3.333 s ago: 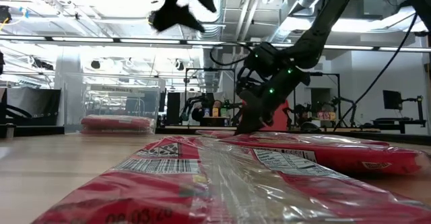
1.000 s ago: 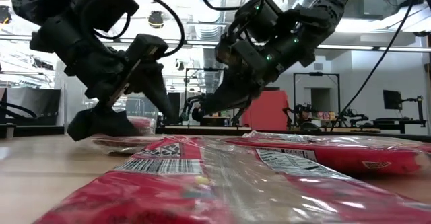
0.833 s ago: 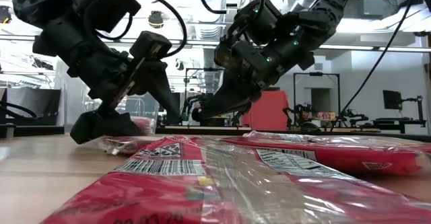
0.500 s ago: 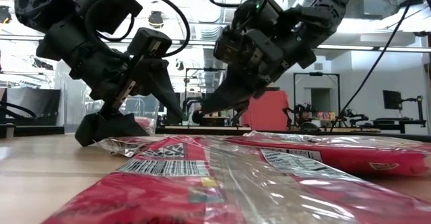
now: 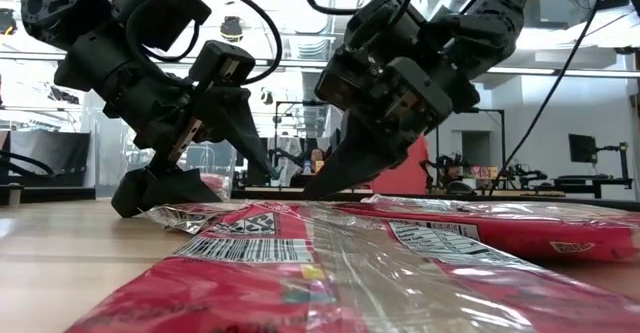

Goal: Sort popcorn bags into baskets
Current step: Put the red popcorn bag into the transparent bin

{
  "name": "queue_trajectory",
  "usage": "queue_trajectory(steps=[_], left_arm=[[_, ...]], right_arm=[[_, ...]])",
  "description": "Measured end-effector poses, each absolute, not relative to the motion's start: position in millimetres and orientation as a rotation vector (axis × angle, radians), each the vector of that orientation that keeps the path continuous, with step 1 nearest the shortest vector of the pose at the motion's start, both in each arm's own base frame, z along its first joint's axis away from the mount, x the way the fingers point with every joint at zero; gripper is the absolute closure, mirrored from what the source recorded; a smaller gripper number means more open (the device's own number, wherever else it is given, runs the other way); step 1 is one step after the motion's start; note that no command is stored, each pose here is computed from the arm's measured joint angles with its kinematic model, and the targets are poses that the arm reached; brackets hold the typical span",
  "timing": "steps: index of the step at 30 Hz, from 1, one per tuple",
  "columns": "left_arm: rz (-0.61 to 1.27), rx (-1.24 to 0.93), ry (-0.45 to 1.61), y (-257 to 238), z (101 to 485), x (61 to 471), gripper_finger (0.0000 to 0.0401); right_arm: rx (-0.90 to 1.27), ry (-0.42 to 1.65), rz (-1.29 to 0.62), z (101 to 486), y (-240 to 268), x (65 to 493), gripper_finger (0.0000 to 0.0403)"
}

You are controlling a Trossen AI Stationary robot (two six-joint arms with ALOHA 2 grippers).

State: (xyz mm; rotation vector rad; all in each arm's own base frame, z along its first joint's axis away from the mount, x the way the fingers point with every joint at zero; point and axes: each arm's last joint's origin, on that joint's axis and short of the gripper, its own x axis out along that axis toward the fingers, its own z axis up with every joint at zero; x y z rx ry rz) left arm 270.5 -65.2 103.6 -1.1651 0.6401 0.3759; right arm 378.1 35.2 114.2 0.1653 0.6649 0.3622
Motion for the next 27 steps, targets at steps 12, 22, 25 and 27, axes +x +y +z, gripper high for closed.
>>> queue_trajectory(steps=[12, 22, 25, 27], left_arm=[[0.312, -1.121, 0.668, -67.7, 104.5, 270.9, 0.0115], [0.283, -1.132, 0.675, -68.5, 105.5, 271.6, 0.0115], [0.271, -1.129, 0.683, -68.7, 105.5, 271.6, 0.0115], [0.260, -1.121, 0.689, -68.9, 105.5, 271.5, 0.0115]], right_arm=[[0.128, 0.695, 0.307, 92.8, 32.7, 391.7, 0.0380], [0.114, 0.713, 0.272, 98.0, 26.7, 420.2, 0.0383], [0.095, 0.736, 0.247, 100.7, 18.5, 421.3, 0.0377], [0.080, 0.741, 0.234, 101.3, 13.0, 420.8, 0.0378]])
